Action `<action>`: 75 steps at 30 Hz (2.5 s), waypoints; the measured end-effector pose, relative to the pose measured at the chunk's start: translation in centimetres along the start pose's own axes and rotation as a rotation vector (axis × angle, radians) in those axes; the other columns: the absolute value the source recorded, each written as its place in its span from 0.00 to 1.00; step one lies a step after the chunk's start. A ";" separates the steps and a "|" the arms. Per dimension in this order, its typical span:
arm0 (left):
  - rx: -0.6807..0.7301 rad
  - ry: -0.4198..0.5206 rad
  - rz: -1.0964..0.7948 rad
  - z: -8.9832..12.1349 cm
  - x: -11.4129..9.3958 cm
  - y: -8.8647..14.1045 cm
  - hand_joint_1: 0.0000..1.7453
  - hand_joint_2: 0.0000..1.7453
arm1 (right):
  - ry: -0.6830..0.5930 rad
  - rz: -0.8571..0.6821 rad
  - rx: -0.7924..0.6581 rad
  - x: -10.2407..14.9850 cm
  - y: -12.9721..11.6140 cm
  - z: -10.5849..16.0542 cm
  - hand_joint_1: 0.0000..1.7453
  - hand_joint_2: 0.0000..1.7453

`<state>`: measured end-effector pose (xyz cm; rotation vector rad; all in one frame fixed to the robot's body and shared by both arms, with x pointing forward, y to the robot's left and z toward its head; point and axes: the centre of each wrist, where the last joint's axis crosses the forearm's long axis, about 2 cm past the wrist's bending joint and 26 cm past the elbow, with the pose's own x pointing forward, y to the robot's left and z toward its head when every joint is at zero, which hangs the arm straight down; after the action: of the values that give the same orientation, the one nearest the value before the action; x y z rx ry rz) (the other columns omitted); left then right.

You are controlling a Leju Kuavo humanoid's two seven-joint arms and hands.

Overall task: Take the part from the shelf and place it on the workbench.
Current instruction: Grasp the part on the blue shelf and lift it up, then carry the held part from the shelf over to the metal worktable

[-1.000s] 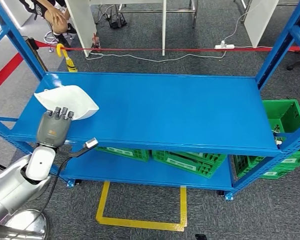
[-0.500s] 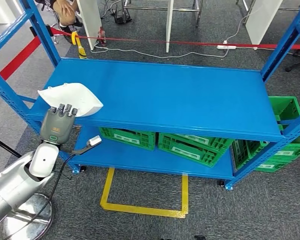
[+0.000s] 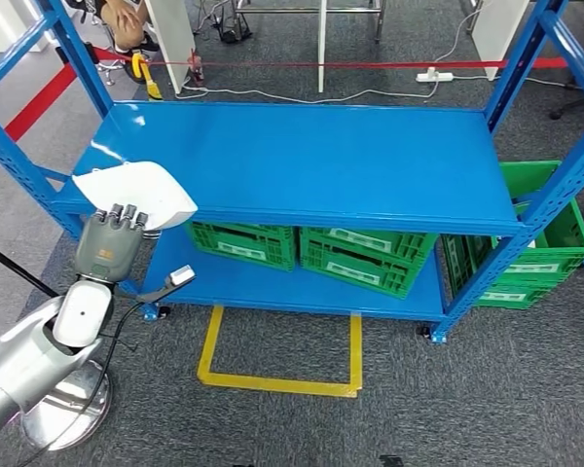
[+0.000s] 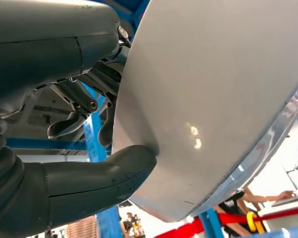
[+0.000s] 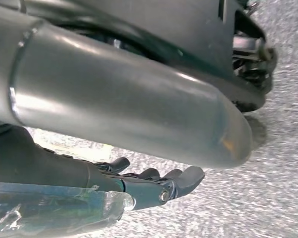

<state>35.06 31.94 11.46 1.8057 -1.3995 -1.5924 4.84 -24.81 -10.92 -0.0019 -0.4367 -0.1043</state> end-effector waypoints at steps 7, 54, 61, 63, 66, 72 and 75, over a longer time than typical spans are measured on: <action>-0.001 -0.013 0.002 0.2 0.0 0.0 1.00 1.00 | -0.002 -0.009 0.000 -0.3 0.0 0.1 0.00 0.00; -0.065 0.018 -0.048 5.0 -3.6 -1.7 1.00 1.00 | 0.007 0.095 -0.019 -0.2 1.2 0.2 0.00 0.00; -0.061 0.014 -0.050 4.8 -3.6 -1.5 1.00 1.00 | 0.009 0.089 -0.014 -0.4 1.2 0.2 0.00 0.00; -0.053 0.019 -0.051 4.4 -3.7 -1.4 1.00 1.00 | 0.009 0.088 -0.014 -0.4 1.2 0.2 0.00 0.00; -0.049 0.018 -0.051 4.3 -3.7 -1.3 1.00 1.00 | 0.007 0.087 -0.012 -0.4 1.2 0.2 0.00 0.00; -0.047 -0.005 -0.057 4.1 -4.1 -1.2 1.00 1.00 | 0.005 0.083 -0.009 -0.4 1.2 0.3 0.00 0.00; -0.050 -0.016 -0.059 4.0 -4.2 -1.1 1.00 1.00 | 0.005 0.080 -0.009 -0.4 1.2 0.3 0.00 0.00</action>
<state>32.45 37.27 11.60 1.8247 -1.3129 -1.6600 4.47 -23.57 -10.83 -0.0278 -0.4310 -0.0274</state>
